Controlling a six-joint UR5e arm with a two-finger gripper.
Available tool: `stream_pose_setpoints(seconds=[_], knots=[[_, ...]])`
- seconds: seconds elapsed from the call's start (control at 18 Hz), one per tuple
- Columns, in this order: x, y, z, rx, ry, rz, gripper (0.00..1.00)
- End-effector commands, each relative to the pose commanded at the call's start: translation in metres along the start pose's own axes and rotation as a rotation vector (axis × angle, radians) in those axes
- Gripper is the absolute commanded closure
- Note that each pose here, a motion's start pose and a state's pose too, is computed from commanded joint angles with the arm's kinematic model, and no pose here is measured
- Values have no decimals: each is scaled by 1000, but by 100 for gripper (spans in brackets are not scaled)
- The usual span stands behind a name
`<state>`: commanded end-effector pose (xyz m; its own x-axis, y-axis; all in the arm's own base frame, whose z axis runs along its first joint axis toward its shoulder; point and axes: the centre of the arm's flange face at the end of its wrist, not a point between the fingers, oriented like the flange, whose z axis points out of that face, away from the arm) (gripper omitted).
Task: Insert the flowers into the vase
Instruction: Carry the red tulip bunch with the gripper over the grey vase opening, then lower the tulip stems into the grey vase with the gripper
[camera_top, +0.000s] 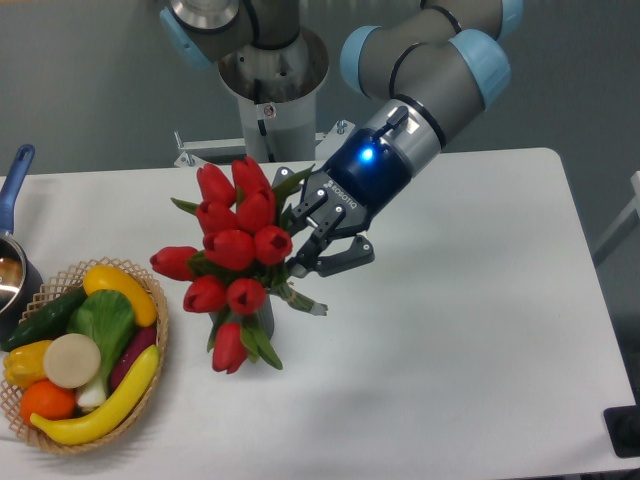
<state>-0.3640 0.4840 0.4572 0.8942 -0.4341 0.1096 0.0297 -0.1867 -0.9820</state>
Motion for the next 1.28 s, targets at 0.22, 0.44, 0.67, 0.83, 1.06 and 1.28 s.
stream_pose_setpoints(seconds=[0.22,0.44,0.67,0.83,1.06,1.28], knots=[[17,1,2,20,18,-21,66],[35,8,7,35,41,-33,66],[44,24,9,34,46,-59,66],[50,35,10,41,54,-85,66],[56,39,11,76,75,-101,66],[56,39,12,76,76,-99,66]])
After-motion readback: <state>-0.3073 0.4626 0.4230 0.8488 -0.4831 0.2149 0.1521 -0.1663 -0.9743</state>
